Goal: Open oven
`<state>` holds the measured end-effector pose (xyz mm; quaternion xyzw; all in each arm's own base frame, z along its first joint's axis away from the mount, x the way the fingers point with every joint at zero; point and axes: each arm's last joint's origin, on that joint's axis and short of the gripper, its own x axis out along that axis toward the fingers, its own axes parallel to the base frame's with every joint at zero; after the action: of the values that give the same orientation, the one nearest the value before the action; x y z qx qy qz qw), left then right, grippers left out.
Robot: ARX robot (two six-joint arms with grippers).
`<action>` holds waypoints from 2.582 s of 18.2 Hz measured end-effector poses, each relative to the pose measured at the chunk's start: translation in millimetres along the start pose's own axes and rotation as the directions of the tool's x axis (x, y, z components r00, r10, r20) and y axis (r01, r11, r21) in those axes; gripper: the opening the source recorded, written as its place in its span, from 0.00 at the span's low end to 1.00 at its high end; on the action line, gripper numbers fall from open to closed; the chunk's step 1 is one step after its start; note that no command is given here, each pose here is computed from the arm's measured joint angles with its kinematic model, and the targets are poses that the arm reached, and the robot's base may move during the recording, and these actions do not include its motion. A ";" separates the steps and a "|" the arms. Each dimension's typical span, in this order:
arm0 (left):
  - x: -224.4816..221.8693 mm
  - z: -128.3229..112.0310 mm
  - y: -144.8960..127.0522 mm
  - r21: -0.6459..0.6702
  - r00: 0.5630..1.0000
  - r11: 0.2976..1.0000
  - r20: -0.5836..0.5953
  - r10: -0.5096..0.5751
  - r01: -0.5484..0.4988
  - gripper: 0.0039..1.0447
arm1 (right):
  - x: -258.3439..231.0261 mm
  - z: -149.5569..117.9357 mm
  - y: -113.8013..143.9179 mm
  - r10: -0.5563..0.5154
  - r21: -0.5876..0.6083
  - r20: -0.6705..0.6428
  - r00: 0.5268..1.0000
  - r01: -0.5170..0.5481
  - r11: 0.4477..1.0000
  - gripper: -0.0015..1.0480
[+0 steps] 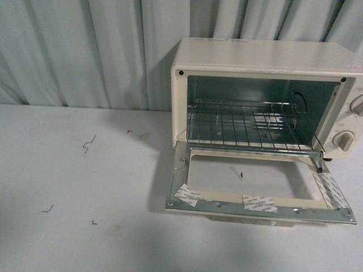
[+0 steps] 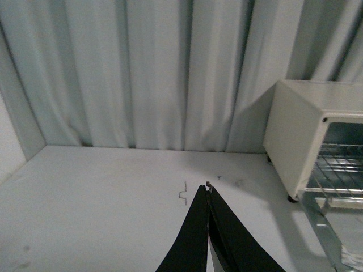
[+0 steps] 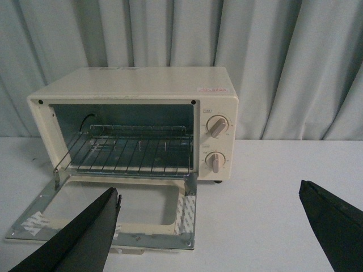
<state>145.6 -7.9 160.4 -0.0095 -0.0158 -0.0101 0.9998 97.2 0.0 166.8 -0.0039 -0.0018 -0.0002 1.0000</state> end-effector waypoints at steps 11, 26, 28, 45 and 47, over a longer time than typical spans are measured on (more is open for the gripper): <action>-30.6 7.9 7.0 0.002 0.999 1.000 -0.029 0.019 -0.019 0.01 | 0.0 0.0 0.0 0.000 0.000 0.000 1.000 0.000 1.000 0.94; -47.8 5.2 6.8 0.002 0.999 1.000 -0.042 0.020 -0.020 0.01 | 0.0 0.0 0.0 0.000 0.000 0.000 1.000 0.000 1.000 0.94; -47.8 5.7 6.8 0.002 0.999 1.000 -0.037 0.021 -0.020 0.01 | 0.0 0.0 0.0 0.000 0.000 0.000 1.000 0.000 1.000 0.94; -47.8 5.8 6.8 0.002 0.999 1.000 -0.036 0.020 -0.020 0.94 | 0.0 0.0 0.0 0.000 0.000 0.000 1.000 0.000 1.000 0.94; -47.8 5.8 6.8 0.002 0.999 1.000 -0.036 0.020 -0.020 0.94 | 0.0 0.0 0.0 0.000 0.000 0.000 1.000 0.000 1.000 0.94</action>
<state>97.8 0.0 164.5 -0.0085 0.0024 0.0000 1.0000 97.2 0.0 166.8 -0.0039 -0.0020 -0.0002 1.0000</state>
